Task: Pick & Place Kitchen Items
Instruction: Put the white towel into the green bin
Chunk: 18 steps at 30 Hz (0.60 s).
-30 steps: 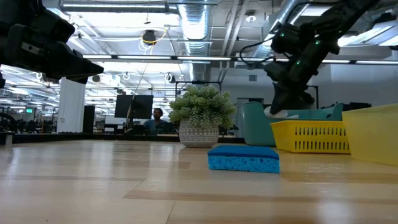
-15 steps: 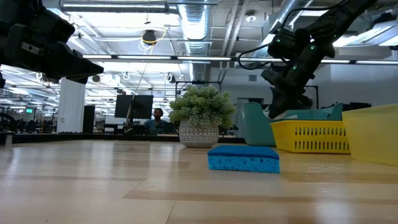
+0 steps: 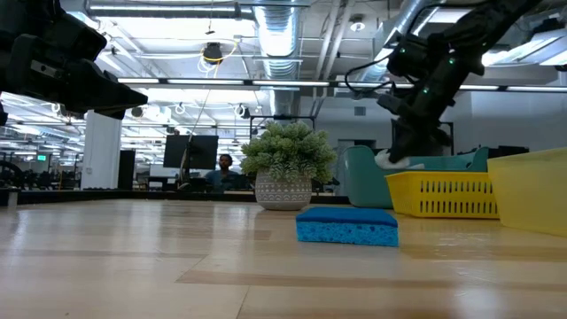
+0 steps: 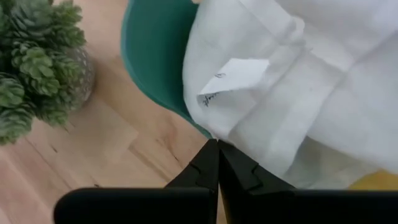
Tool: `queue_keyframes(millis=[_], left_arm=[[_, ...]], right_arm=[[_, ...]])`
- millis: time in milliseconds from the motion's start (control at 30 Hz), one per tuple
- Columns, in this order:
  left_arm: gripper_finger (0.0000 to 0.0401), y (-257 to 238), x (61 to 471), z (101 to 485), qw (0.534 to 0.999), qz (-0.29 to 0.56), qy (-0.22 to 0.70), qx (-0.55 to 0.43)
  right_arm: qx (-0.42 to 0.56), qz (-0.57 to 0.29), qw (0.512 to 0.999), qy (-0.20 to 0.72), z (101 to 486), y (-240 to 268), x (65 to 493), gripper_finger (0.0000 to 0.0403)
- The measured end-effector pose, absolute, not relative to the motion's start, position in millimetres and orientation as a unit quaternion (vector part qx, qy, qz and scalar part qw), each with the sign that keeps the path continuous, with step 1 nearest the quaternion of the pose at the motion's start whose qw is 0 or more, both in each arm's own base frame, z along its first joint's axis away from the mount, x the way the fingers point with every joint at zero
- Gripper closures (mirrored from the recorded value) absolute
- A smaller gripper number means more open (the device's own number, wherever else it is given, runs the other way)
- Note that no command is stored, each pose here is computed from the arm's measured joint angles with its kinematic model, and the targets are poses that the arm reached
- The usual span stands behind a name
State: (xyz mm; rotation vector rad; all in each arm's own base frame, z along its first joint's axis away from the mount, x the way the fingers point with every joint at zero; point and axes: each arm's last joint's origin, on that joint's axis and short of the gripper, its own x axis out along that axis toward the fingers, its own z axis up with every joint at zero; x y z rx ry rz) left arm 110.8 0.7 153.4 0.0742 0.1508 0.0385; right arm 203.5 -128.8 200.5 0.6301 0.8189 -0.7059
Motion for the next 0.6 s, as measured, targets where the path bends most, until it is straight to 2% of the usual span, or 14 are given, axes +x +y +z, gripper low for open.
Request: queue_keyframes(millis=[600], left_arm=[[0.0399, 0.7, 110.8, 153.4, 0.996, 0.019, 0.075, 0.037]], right_arm=[[0.293, -0.356, 0.804, 0.375, 195.4, -136.6, 197.0, 0.0403]])
